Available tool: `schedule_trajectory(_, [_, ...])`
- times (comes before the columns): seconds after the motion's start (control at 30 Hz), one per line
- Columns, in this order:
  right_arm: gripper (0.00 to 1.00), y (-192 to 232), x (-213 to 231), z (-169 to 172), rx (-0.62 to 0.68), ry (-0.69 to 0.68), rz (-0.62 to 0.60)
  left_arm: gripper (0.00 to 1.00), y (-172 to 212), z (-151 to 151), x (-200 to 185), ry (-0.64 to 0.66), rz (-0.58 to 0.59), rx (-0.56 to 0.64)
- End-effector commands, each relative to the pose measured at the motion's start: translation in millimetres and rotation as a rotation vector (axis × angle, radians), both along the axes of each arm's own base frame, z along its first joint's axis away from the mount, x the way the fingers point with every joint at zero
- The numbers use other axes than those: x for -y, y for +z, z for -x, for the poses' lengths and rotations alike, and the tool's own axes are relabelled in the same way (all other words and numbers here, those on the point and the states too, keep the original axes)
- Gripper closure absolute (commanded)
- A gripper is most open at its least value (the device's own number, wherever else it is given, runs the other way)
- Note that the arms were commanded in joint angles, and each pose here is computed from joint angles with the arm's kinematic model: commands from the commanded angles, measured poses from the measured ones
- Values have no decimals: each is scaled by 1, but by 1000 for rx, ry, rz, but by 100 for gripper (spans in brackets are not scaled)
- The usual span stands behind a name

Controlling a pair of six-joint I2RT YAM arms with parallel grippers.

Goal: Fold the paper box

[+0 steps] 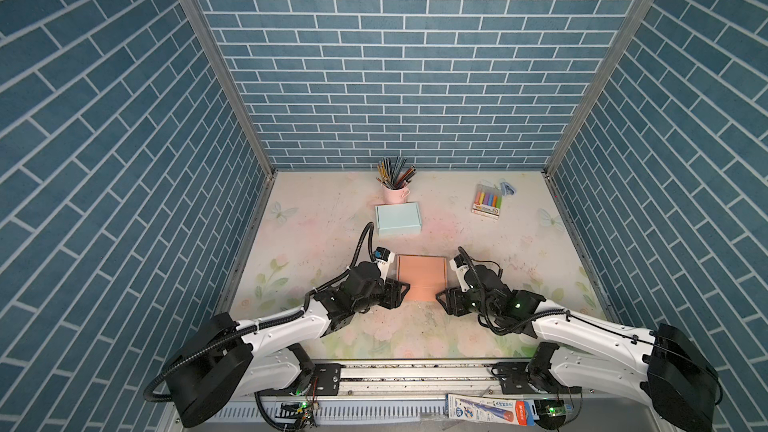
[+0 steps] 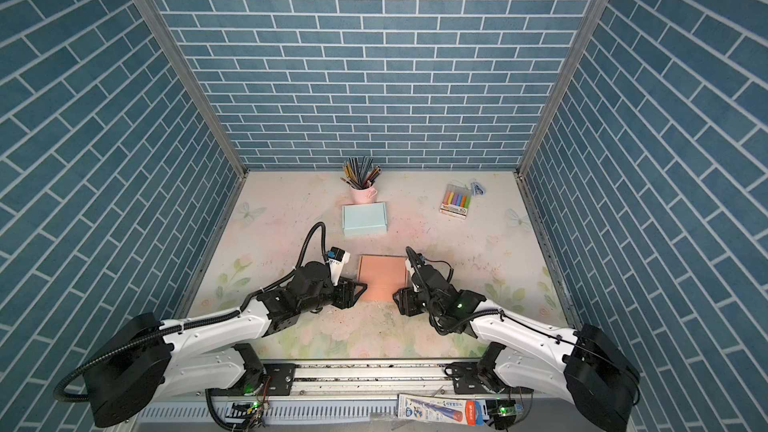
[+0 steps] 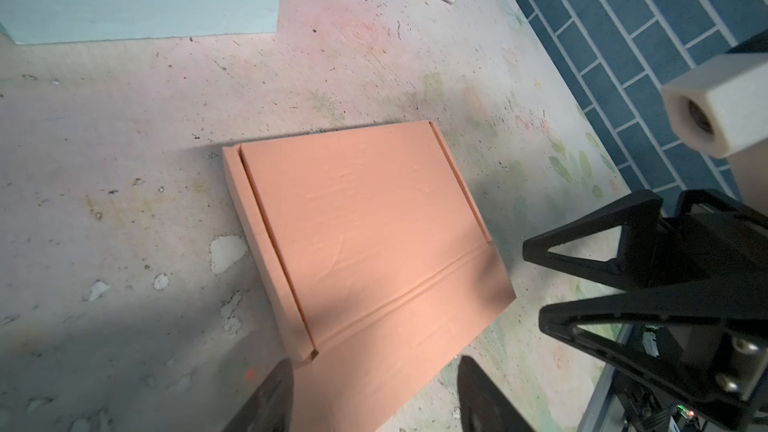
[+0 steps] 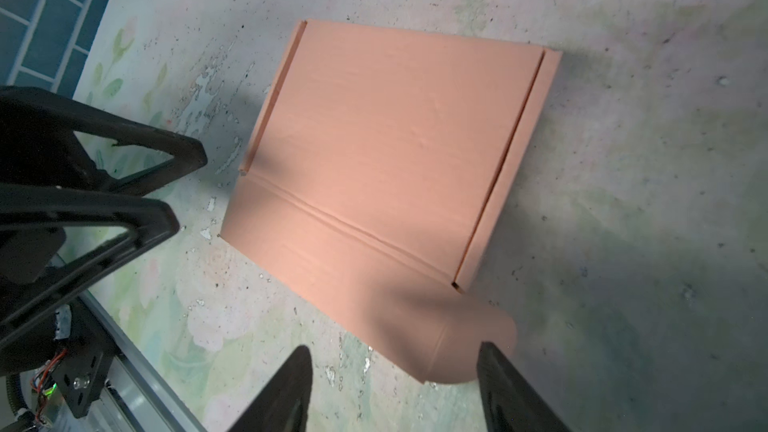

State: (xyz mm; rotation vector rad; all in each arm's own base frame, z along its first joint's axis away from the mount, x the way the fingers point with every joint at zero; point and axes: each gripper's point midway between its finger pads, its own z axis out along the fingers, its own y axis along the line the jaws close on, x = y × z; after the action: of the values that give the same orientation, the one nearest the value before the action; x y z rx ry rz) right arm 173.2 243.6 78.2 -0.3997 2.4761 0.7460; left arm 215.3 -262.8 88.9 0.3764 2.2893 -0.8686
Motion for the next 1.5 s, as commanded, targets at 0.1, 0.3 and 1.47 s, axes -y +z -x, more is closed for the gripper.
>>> schedule_trajectory(0.1, [27, -2, -3, 0, -15, -29, -36, 36, -15, 2, -4, 26, -23, -27])
schedule_trajectory(0.3, [25, -7, -5, -1, -23, -25, -34, 35, -20, 5, -2, 22, -24, -38])
schedule_trajectory(1.47, [23, -11, -25, 4, -45, 5, -47, 37, -11, 21, 10, -2, 27, -44])
